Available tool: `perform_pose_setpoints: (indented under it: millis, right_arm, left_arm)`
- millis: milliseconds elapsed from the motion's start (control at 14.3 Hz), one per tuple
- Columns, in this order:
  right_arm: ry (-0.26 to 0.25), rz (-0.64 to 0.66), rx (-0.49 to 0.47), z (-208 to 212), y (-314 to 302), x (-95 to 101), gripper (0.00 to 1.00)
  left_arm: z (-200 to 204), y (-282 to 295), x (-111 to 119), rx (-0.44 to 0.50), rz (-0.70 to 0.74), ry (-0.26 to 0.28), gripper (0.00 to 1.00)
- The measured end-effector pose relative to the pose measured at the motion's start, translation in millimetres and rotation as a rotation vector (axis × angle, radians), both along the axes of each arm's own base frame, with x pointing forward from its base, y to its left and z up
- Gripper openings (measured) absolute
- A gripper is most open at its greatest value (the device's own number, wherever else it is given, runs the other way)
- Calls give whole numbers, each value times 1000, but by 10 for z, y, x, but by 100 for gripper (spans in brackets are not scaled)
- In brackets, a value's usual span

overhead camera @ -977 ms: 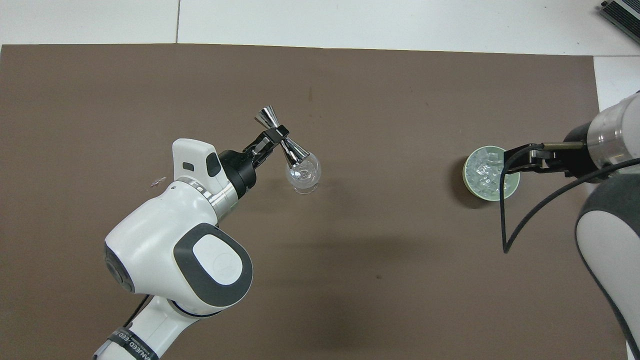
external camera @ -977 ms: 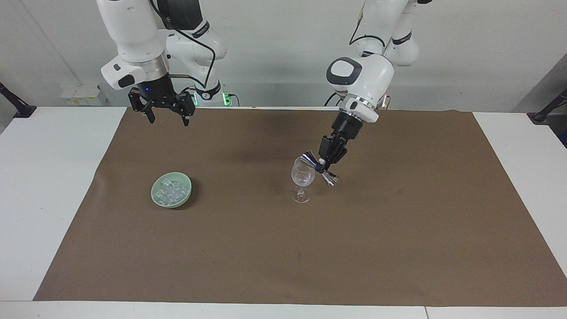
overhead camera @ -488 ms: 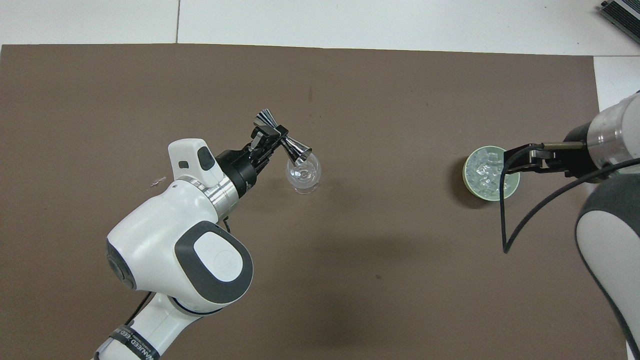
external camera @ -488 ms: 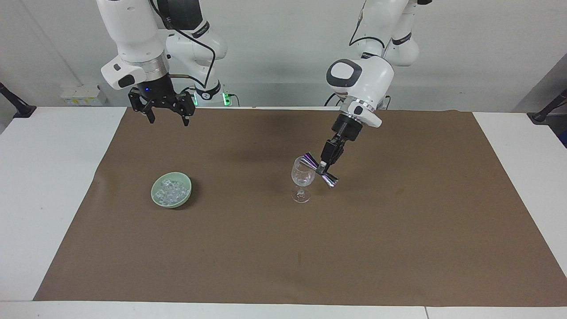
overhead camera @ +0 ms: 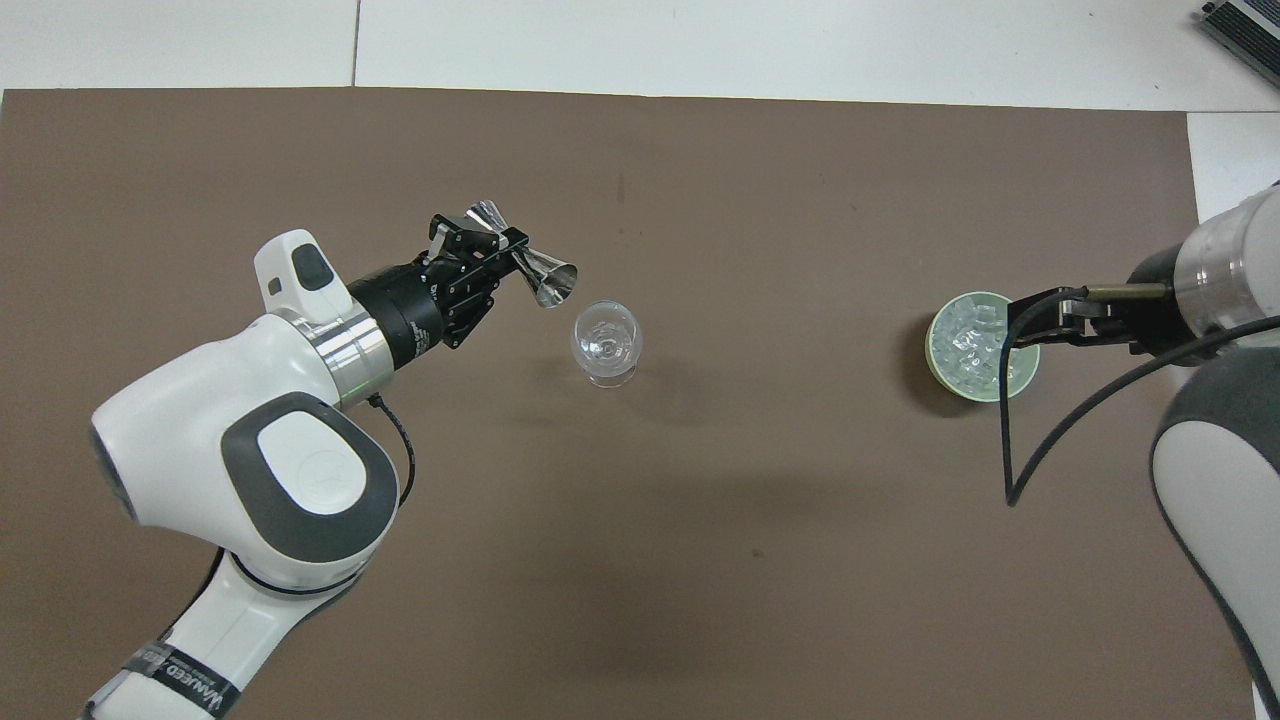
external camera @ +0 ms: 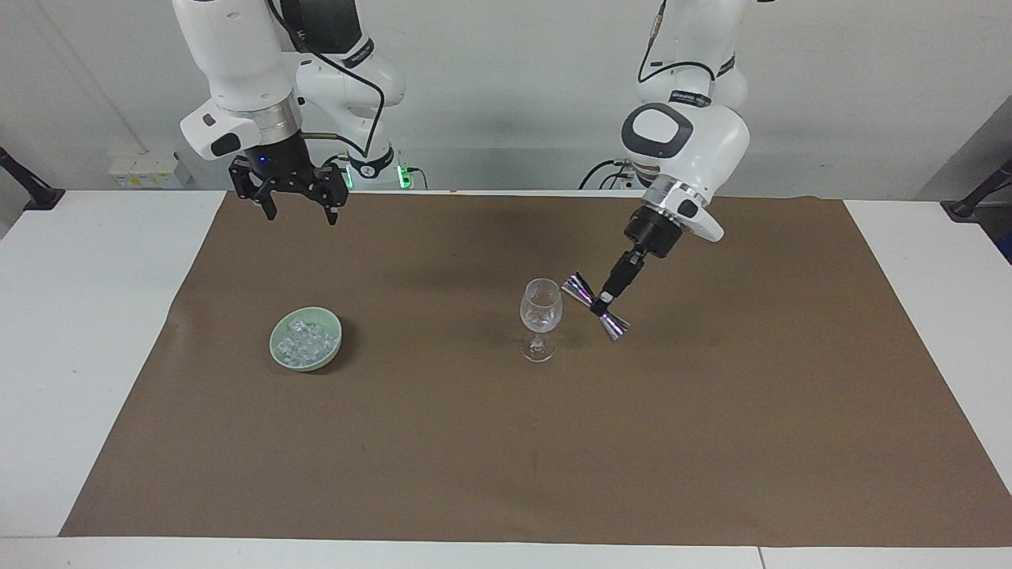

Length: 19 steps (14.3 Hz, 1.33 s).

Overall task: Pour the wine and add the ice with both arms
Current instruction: 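Carry the metal cup back toward its start spot with the left gripper, then lower the metal cup onto the table with the left gripper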

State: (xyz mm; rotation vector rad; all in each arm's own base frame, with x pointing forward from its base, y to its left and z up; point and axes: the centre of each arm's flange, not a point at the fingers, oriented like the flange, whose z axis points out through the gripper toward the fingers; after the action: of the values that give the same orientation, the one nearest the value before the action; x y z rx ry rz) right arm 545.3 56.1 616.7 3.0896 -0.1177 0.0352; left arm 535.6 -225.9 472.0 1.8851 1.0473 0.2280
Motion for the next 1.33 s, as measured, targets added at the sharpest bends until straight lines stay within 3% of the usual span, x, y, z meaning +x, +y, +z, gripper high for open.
perform_pose_setpoints:
  millis: [349,698,1186,1326]
  right_arm:
    - [0,0,0,0,0,0,100]
    - [0,0,0,0,0,0,100]
    - [0,0,0,0,0,0,100]
    - [0,0,0,0,0,0,100]
  left_arm:
    - [69,1007,100,-165,-65,158,22]
    - [-76,2054,-51,-388,-99,375,22]
    - [-937,3047,-138,-627,-42,701,22]
    - [-1141,3228,-67,-657,-39,754,22]
